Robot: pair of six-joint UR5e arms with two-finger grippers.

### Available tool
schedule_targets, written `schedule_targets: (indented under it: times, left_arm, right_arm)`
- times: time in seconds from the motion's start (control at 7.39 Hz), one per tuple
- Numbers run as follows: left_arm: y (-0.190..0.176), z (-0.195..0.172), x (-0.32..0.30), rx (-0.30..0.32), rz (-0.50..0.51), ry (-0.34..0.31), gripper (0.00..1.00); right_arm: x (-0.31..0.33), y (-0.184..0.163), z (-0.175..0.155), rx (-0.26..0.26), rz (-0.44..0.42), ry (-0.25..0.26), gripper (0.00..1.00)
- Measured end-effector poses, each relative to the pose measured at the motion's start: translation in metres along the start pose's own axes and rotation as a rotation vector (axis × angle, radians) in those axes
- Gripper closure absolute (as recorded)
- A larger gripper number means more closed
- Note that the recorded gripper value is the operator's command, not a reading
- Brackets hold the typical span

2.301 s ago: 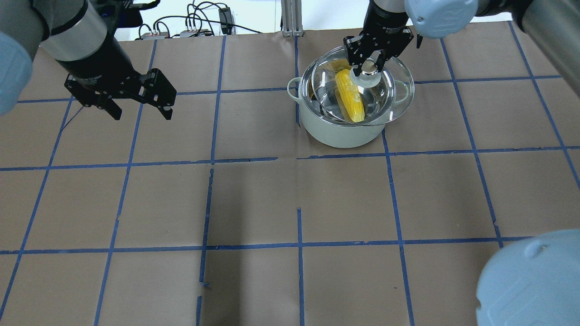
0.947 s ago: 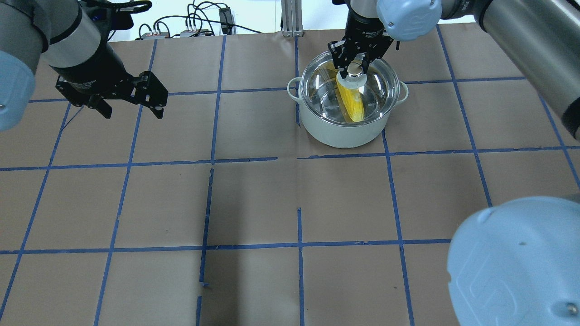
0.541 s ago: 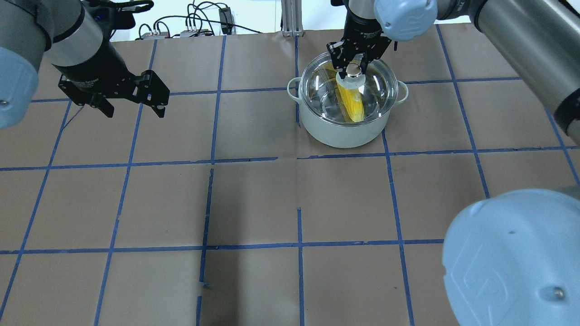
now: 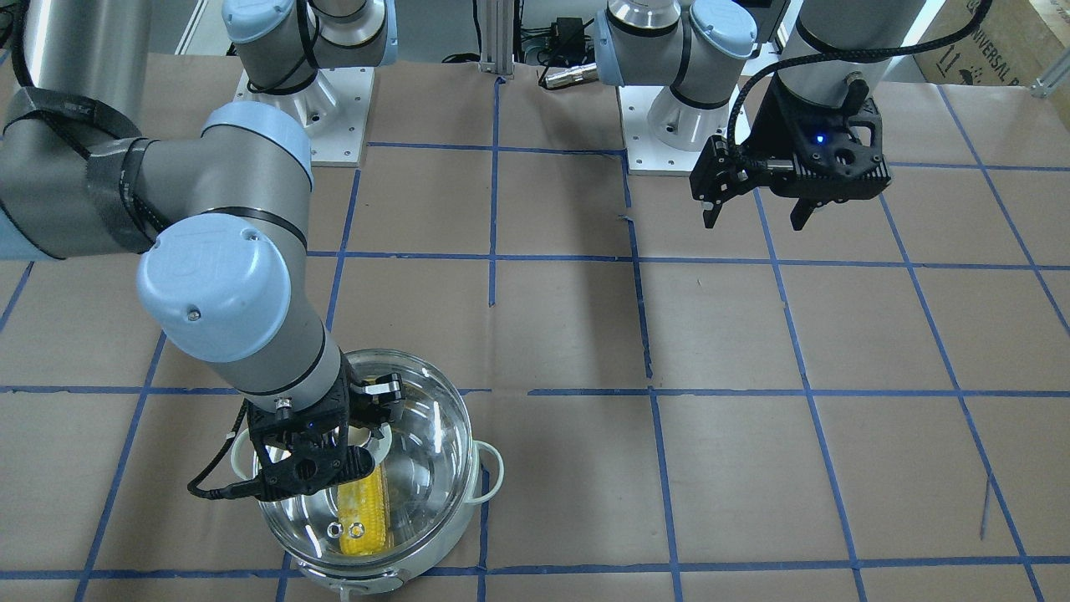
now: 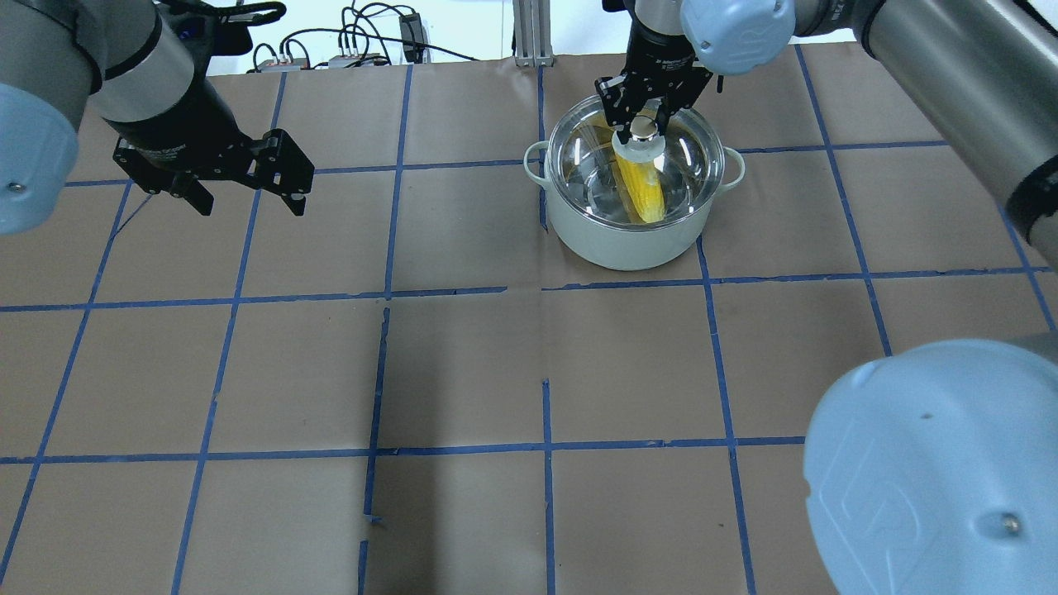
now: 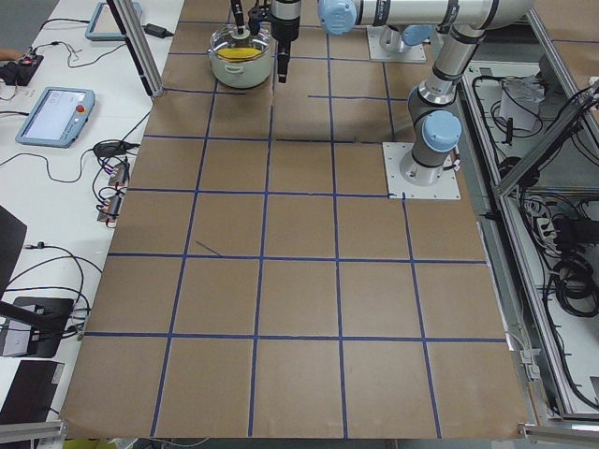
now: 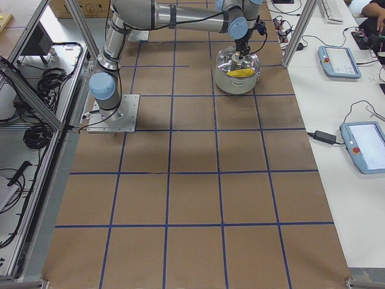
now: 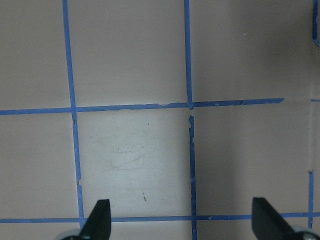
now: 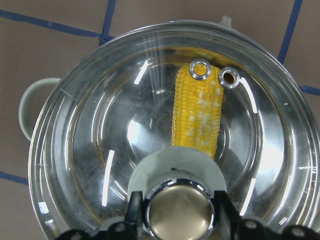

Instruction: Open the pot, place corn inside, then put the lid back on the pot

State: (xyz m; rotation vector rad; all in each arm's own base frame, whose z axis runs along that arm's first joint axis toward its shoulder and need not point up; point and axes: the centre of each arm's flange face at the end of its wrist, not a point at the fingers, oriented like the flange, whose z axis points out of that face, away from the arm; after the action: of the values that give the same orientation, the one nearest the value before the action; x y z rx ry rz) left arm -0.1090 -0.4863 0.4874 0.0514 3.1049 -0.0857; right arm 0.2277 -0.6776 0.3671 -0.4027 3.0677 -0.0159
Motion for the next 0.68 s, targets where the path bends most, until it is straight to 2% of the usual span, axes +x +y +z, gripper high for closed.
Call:
schedule_targets:
  times: [0.41,0.54,0.68]
  left_arm:
    - [0.0001,-0.0011,0.0004,0.003,0.002,-0.005,0.00]
    - [0.0002,-0.0015,0.0005,0.004,0.002,-0.005,0.00]
    - [0.0007,-0.0012,0.0010,0.003,0.002,-0.003,0.00]
  right_arm:
    - [0.0004,-0.0041,0.0032,0.000,-0.001,-0.003,0.53]
    - [0.0006,-0.0054,0.0025,0.002,-0.001,-0.002,0.49]
    - [0.0007,-0.0061,0.0026,0.003,-0.001,-0.002,0.28]
